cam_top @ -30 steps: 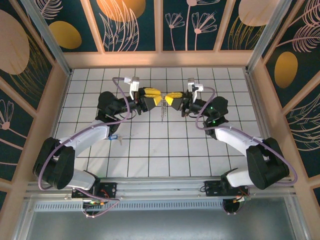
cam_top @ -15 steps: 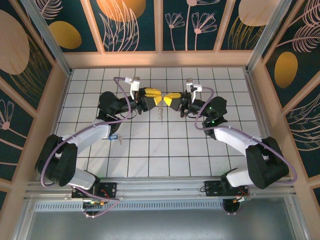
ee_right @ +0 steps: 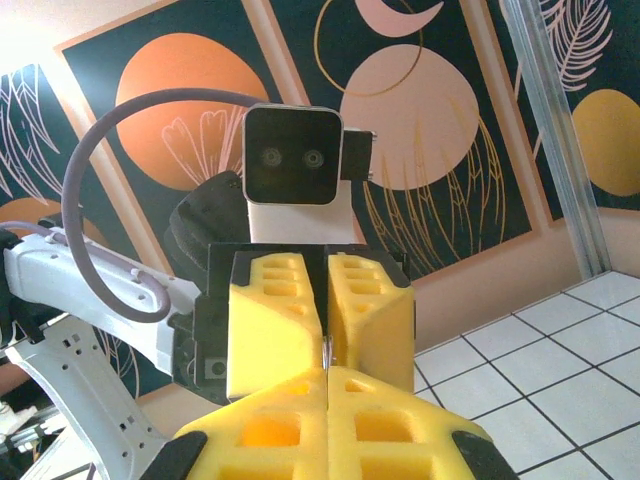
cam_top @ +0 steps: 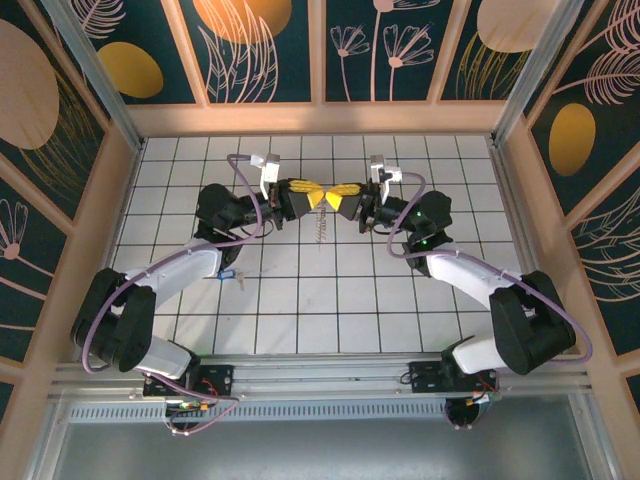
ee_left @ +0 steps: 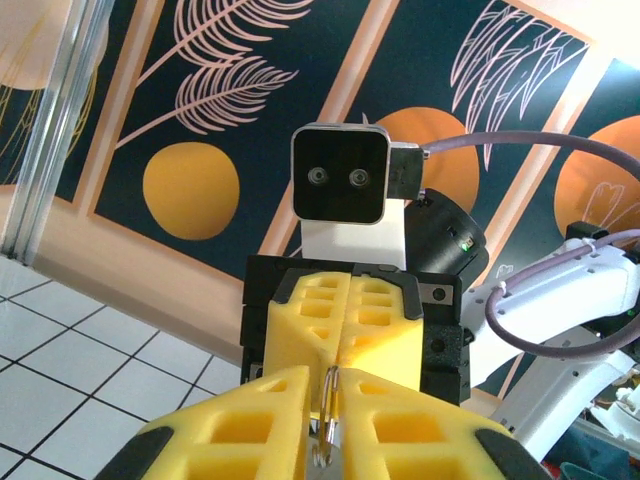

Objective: Put the keys on the keyring

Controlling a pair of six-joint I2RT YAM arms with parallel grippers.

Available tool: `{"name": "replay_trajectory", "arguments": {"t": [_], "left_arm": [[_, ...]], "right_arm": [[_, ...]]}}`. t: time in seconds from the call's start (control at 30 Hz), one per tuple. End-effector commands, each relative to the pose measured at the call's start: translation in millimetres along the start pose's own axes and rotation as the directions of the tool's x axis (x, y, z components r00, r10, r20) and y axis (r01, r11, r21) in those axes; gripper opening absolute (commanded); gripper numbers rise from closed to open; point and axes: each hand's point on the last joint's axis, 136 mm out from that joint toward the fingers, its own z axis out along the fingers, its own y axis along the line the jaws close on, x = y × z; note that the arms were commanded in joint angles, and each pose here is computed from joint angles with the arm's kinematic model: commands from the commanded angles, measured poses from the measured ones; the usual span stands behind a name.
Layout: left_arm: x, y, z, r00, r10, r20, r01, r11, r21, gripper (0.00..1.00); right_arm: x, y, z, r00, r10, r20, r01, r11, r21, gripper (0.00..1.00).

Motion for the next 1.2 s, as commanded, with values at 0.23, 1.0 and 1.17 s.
{"name": "replay_trajectory", "arguments": {"t": [0.23,1.0,1.17], "left_arm": [[3.6,3.3,-1.1,0.999,0.043,-0.029,-0.043,0.999,-0.013,0.0],[14.8,22.7,-12.3,0.866,0.483,-0.126,-0.499,0.849,-0.175,0.0],[22.2,17.5,-10.9,0.831,0.539,-0.134,-0.555,0.82,-0.141,0.0]], "right_arm": [[-11.6,9.4,6.2,0.998,-0.063,0.012,0.064,0.997,-0.031,0.0],[19.4,-109.2,-117.1,0.991,0.06,0.116,-0.128,0.625,0.77,0.69],[37.7,-117.1,-131.5,0.991,0.065,0.116,-0.131,0.591,0.796,0.75]]}}
